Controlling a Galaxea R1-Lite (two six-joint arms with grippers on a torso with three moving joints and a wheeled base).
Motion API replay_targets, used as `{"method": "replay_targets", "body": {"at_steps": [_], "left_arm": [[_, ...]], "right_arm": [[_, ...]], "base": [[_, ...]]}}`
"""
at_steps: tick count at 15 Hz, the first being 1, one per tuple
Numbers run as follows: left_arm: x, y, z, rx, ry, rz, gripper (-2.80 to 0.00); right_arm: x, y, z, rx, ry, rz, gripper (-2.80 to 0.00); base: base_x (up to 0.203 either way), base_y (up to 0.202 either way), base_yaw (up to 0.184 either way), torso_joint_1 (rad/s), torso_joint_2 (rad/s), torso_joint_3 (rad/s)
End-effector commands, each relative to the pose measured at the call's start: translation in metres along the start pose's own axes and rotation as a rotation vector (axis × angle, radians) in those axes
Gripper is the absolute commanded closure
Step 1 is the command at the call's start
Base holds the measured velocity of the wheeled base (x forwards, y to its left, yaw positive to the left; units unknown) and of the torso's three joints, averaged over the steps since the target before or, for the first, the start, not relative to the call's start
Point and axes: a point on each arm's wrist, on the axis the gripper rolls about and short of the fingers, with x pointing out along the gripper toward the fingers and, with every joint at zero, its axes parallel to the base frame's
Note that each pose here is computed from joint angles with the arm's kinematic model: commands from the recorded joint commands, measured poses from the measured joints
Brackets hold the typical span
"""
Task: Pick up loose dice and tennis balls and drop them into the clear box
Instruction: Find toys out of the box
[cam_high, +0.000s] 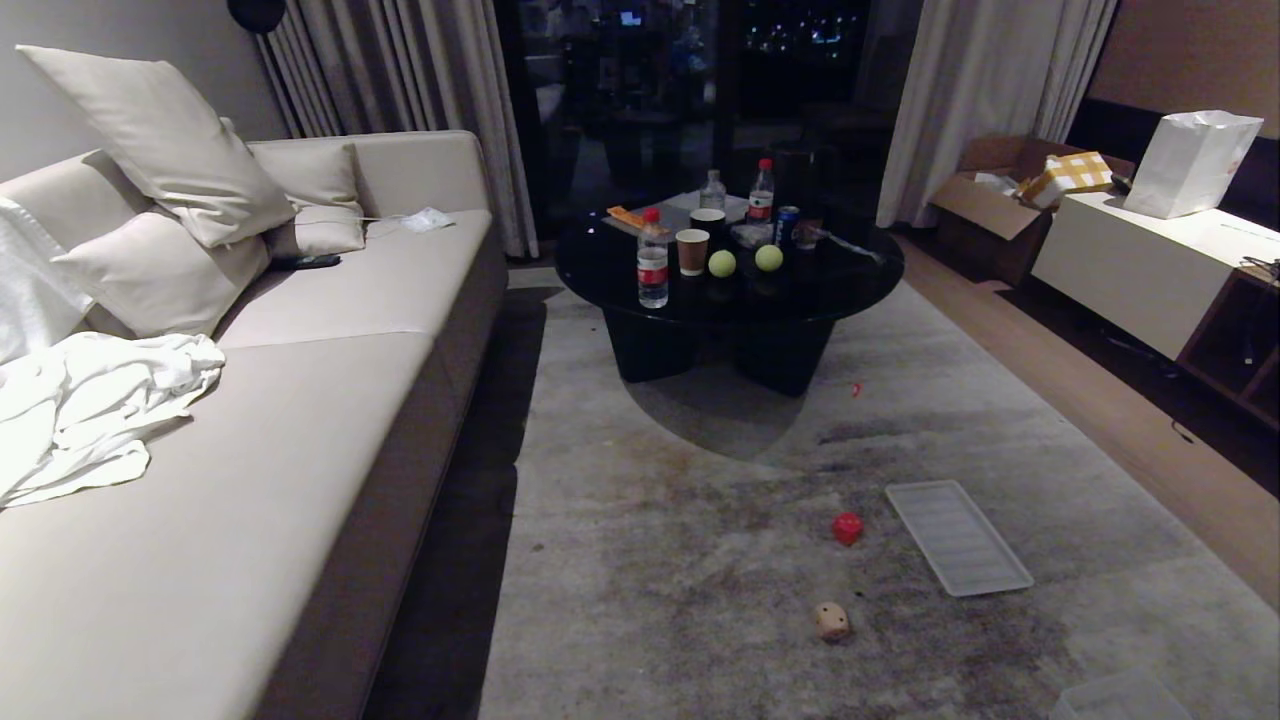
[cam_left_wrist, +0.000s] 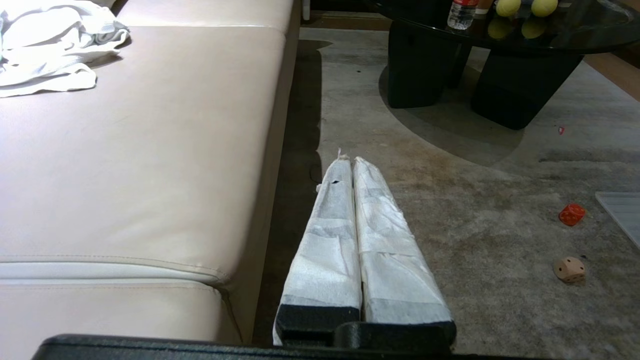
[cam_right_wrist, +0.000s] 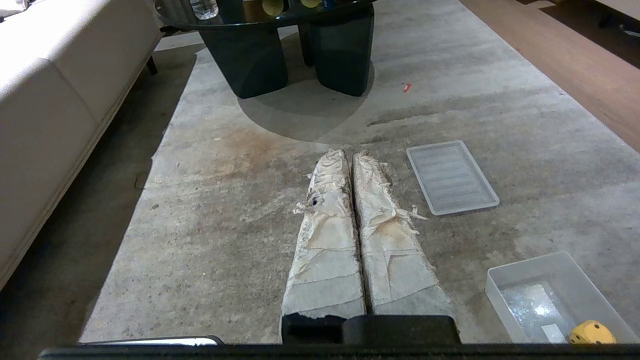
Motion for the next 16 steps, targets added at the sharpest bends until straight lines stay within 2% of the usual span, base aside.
{"method": "replay_targets", "body": {"at_steps": [1,16], "left_arm": [[0.0002,0.0,-0.0004,0.0,0.003,0.001,0.0],[0.0002,0.0,-0.0004,0.0,0.003,0.001,0.0]], "right_arm": [[0.0002,-0.0001,-0.0007,0.0,0.003,0.0,0.0],[0.0002,0.0,-0.0004,0.0,0.003,0.0,0.0]], "base": [[0.0,0.0,0.0,0.0,0.0,0.0],[0.0,0.0,0.0,0.0,0.0,0.0]]}}
